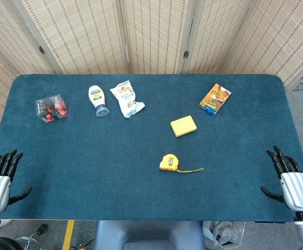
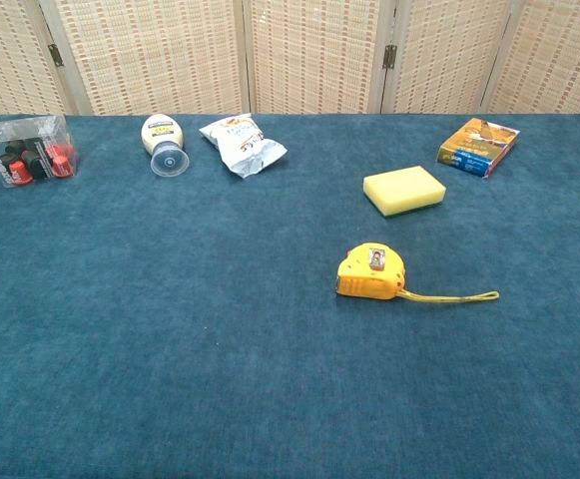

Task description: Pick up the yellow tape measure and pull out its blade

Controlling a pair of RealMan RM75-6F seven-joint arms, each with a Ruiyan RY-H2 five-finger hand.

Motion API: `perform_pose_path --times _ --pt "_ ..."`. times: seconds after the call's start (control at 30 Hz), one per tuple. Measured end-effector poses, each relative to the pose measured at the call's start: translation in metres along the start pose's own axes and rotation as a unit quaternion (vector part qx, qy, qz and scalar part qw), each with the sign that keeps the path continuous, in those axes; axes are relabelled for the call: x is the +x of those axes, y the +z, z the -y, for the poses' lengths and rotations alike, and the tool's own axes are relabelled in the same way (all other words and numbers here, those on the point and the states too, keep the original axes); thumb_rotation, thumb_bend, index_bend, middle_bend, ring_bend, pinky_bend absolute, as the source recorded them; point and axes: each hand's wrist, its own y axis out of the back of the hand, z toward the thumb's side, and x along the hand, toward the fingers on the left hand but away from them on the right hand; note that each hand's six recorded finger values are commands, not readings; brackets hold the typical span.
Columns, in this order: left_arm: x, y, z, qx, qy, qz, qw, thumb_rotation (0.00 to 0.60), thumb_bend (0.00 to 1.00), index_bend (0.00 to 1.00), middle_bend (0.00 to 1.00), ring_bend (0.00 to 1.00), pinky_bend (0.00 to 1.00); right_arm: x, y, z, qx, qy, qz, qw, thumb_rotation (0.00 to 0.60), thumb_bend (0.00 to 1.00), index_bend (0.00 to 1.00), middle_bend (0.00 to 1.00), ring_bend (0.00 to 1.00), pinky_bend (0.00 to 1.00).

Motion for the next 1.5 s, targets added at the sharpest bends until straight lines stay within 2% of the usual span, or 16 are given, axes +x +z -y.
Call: perform_pose_path --times 0.5,0.8,1.17,1.4,1.5 --pt "0.002 0.003 -0.001 0.004 0.0 0.006 1.0 0.572 0.25 0.06 0.05 0.05 0.07 -0.001 0.011 -0.004 0.003 -0.013 -0.017 0.9998 0.6 0.18 0.0 0.06 0.19 0.13" --pt "0.004 0.004 -0.002 0.002 0.012 0.014 0.9998 0.575 0.25 0.1 0.06 0.06 0.07 -0.013 0.037 0.004 0.005 -0.001 -0.053 0.9986 0.6 0.18 0.0 0.11 0.21 0.14" --pt "0.003 0.0 0.0 0.001 0.007 0.013 0.9999 0.577 0.25 0.1 0.06 0.06 0.07 -0.046 0.086 0.041 0.019 0.064 -0.11 0.9917 0.6 0.18 0.03 0.15 0.23 0.15" --pt "0.001 -0.003 -0.001 0.0 0.007 0.009 0.9999 0.575 0.25 0.1 0.06 0.06 0.07 -0.075 0.119 0.065 0.015 0.108 -0.128 0.9857 0.6 0.18 0.05 0.17 0.24 0.15" --pt "0.0 -0.004 0.0 -0.001 0.006 0.009 0.9999 0.576 0.25 0.11 0.06 0.06 0.08 -0.089 0.135 0.074 0.013 0.125 -0.138 0.9825 0.6 0.18 0.07 0.21 0.26 0.15"
